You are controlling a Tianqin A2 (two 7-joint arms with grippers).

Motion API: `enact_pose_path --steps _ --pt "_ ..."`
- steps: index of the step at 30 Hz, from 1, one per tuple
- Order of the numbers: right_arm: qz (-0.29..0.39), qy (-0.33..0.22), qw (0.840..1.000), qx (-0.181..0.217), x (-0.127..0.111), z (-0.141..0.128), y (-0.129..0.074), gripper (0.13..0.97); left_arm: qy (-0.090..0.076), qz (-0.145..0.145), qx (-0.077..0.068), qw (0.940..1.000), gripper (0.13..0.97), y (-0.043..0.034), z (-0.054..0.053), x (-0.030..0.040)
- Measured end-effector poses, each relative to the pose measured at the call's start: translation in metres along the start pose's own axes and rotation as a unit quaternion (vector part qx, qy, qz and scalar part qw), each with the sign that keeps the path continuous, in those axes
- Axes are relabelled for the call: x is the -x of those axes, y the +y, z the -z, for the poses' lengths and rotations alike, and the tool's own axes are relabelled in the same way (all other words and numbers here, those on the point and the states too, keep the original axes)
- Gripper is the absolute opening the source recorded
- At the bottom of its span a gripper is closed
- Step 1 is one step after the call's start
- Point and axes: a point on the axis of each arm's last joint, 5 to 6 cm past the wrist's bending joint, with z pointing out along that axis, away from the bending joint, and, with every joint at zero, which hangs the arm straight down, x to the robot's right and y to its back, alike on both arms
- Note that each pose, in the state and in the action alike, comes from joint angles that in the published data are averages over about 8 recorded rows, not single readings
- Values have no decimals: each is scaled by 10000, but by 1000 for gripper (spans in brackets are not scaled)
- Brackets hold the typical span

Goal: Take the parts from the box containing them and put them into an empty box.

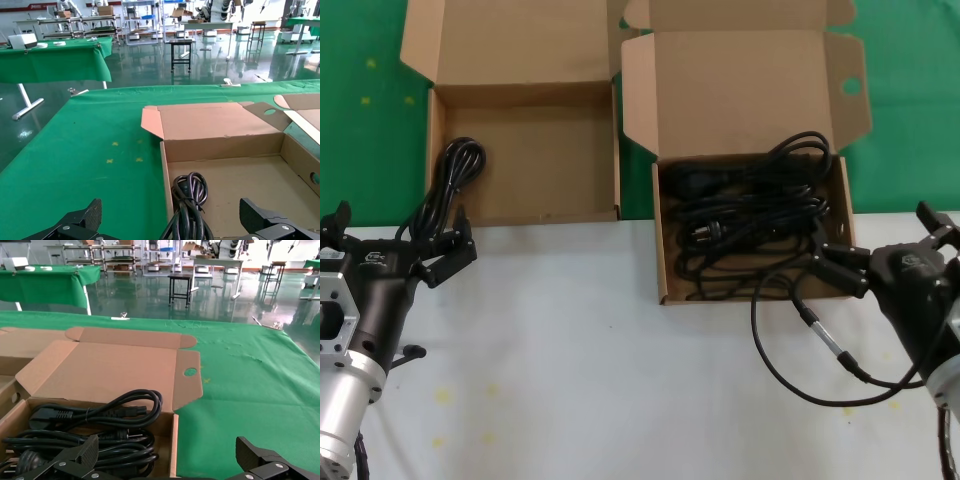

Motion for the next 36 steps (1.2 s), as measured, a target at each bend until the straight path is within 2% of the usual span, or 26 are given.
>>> enact_pose_path --steps 36 --pt "-1 0 10000 0 0 0 0 966 0 0 0 10000 966 0 0 0"
